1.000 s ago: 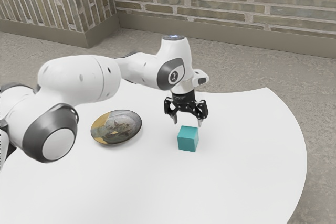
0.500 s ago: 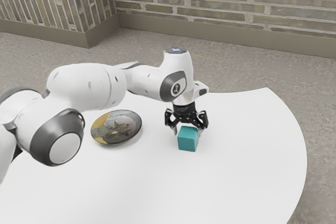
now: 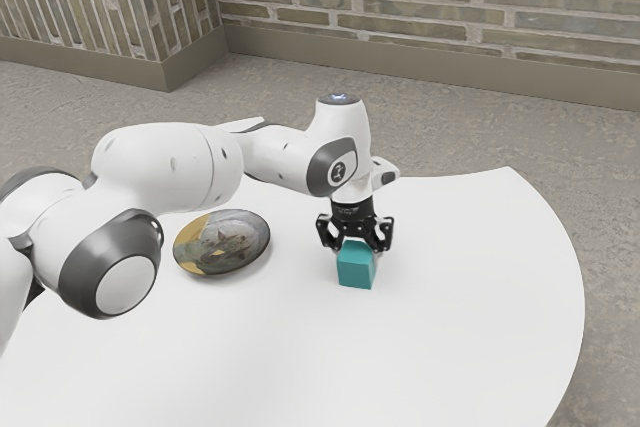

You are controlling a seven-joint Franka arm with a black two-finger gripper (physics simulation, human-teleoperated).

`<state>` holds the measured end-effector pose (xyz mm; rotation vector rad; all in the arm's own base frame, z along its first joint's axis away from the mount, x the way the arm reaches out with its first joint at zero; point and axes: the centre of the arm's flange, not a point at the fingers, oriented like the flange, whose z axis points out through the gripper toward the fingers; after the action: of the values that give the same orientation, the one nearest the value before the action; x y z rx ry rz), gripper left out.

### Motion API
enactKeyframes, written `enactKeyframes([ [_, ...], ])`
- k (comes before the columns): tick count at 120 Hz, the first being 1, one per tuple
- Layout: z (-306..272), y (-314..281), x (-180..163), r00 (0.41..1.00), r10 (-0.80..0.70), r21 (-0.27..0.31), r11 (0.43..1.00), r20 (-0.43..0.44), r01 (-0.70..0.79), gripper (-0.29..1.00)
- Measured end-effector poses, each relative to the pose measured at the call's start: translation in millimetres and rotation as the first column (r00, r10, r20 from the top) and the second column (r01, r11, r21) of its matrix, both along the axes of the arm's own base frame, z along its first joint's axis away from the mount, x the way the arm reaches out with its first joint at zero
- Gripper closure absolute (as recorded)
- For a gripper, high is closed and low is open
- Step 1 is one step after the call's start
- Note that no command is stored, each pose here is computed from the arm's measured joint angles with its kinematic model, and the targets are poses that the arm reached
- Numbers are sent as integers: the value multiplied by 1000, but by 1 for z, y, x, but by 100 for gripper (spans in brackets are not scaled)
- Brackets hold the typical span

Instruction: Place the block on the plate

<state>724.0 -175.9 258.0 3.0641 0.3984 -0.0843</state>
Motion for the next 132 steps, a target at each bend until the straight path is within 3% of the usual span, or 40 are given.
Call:
enactKeyframes([
  [41,20,9,3,1000,23,9,1000,16,-23,34],
  [58,77,66,5,994,101,6,995,29,-101,35],
  [83,93,205,-30,957,284,13,959,-60,-284,33],
  [111,55,264,-33,927,360,38,933,-107,-358,34],
  [132,48,276,-34,919,377,44,926,-110,-375,34],
])
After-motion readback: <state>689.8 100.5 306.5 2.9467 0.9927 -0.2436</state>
